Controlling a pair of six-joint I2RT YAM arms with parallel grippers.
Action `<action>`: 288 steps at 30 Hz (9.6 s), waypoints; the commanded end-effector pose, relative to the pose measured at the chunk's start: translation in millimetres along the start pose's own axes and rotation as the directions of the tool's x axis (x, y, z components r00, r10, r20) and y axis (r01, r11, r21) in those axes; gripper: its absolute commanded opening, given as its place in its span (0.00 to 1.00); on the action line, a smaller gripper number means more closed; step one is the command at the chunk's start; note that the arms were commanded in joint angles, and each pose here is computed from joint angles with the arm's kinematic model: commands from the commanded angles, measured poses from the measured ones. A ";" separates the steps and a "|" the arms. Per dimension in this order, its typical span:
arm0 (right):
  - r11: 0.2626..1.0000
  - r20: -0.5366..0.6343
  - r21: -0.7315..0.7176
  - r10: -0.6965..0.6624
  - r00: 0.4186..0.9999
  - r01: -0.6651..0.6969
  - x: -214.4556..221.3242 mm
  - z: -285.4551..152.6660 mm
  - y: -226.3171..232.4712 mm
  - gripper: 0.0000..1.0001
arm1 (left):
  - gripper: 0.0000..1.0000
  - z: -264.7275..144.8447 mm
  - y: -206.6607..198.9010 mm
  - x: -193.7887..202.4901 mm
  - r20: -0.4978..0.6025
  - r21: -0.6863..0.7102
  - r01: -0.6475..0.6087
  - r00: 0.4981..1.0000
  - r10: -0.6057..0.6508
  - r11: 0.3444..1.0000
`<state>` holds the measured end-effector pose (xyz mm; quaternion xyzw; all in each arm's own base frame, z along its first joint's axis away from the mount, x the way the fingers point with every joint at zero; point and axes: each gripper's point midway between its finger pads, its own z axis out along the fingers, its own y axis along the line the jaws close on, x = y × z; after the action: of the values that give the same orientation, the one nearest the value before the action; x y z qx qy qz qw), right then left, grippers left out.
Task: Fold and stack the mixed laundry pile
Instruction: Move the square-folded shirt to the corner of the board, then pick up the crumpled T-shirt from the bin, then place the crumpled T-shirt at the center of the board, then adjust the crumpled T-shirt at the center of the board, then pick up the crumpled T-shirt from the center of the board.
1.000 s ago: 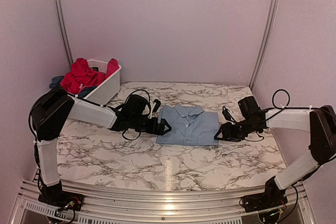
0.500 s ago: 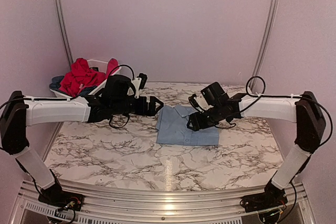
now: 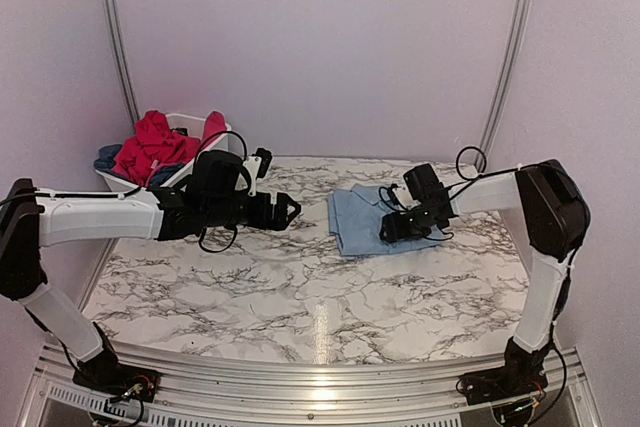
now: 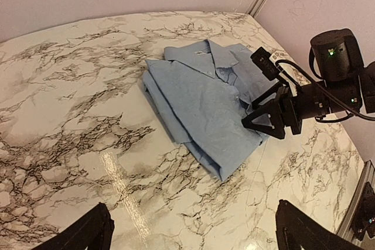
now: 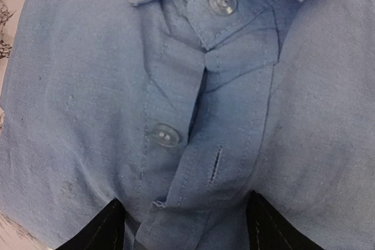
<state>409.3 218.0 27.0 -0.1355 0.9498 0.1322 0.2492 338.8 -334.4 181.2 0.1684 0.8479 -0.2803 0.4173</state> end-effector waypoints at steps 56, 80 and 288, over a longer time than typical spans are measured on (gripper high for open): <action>0.905 -0.025 0.402 0.166 0.986 -0.142 -17.7 -21.3 -211.6 0.77 | 0.99 -34.4 52.4 -62.0 0.129 -0.144 0.048 0.991 -0.029 0.988; 0.993 0.540 -0.002 0.100 0.836 -0.118 -115.6 -215.5 -112.9 0.98 | 0.99 -95.9 307.7 -147.2 0.181 -0.621 0.207 0.976 -0.119 0.756; 0.947 0.471 -0.294 0.026 0.882 0.129 -26.0 -244.7 82.2 0.00 | 0.53 -61.3 29.6 222.4 -0.426 0.027 0.195 0.890 -0.165 0.981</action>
<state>288.8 232.2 223.1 -0.1820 0.8417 0.3030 0.4081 187.3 -245.5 26.0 0.1507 0.9295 -0.2728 0.1973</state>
